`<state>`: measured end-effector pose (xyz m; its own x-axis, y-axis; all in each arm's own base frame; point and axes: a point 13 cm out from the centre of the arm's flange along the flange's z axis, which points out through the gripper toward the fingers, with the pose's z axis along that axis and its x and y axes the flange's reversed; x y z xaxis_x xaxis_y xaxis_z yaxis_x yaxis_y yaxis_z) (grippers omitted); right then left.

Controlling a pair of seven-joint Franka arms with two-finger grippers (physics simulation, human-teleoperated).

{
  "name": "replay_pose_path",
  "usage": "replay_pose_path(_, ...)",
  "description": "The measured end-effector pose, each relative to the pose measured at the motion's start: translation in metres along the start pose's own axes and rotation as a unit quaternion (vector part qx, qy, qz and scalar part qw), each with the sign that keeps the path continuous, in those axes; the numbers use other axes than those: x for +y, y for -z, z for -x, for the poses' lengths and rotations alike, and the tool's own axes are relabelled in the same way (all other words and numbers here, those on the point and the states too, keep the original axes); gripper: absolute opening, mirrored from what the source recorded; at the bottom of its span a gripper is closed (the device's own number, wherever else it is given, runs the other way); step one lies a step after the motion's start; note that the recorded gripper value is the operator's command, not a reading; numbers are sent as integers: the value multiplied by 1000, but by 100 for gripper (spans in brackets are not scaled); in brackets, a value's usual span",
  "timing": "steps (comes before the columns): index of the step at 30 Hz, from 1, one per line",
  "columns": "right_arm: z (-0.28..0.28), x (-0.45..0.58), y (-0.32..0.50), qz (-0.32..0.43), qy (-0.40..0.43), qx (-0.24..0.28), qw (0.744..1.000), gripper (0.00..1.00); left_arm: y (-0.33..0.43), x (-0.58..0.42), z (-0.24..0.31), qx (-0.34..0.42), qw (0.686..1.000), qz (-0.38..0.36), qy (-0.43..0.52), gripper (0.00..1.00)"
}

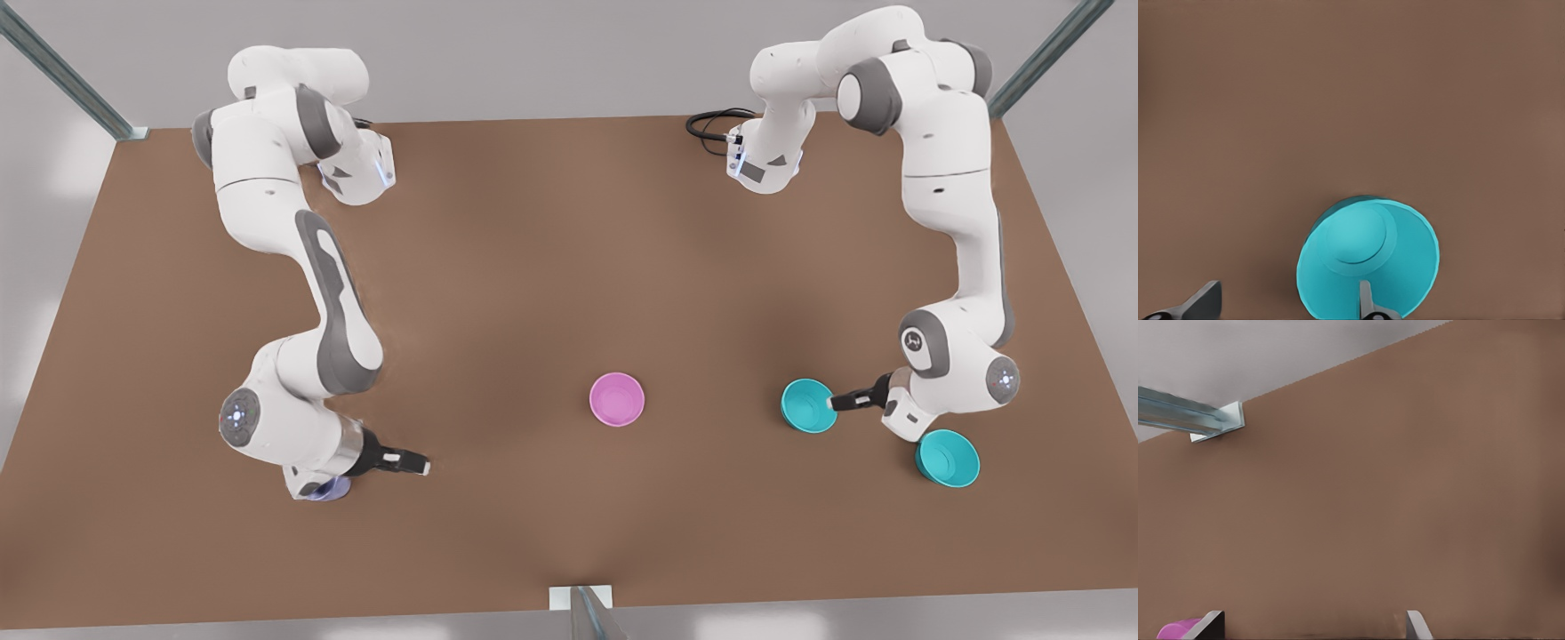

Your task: Stack the blue bowl on the pink bowl

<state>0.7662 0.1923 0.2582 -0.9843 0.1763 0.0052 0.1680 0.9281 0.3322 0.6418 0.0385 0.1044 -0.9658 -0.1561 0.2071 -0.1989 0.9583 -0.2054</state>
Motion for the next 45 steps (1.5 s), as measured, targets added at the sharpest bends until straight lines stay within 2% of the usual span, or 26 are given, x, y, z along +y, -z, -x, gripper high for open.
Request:
replay_pose_path(3, -2, -87, 157, -130, 20, -16, 991, 100, -26, 2, 5, 0, 1000, -7, -27, 100)
replay_pose_path(5, -52, -101, 288, -182, 22, -34, 982, 100, -41, 1, 8, -1, 999, -18, -36, 100)
replay_pose_path(7, -122, -111, 359, -211, 20, -17, 977, 100, -50, 2, 10, -3, 999, -23, -48, 99)
replay_pose_path(8, -149, -118, 372, -220, 20, 0, 975, 100, -53, 2, 12, -5, 998, -24, -54, 65)
replay_pose_path(9, -165, -124, 375, -229, 19, 18, 973, 100, -54, 0, 13, -8, 998, -25, -61, 46)
replay_pose_path(11, -183, -133, 373, -240, 21, 50, 969, 100, -54, -2, 15, -12, 997, -26, -74, 22)
replay_pose_path(19, -207, -145, 368, -252, 36, 109, 961, 100, -44, -22, 19, -24, 993, -25, -111, 21)
replay_pose_path(21, -208, -147, 366, -252, 39, 118, 960, 100, -18, -48, 33, -41, 990, -25, -130, 21)
replay_pose_path(24, -211, -148, 366, -252, 44, 126, 959, 100, 35, -135, 42, -57, 982, -30, -177, 21)
replay_pose_path(27, -213, -150, 366, -251, 49, 132, 958, 100, 38, -261, -2, -37, 970, -26, -238, 21)
replay_pose_path(30, -215, -150, 368, -250, 54, 134, 957, 100, 5, -350, -48, -11, 963, -18, -268, 21)
replay_pose_path(34, -222, -158, 367, -248, 55, 140, 957, 100, -34, -402, -78, -3, 967, -10, -254, 21)
replay_pose_path(45, -218, -158, 362, -245, 69, 140, 957, 100, -63, -398, -72, -8, 990, -5, -142, 21)
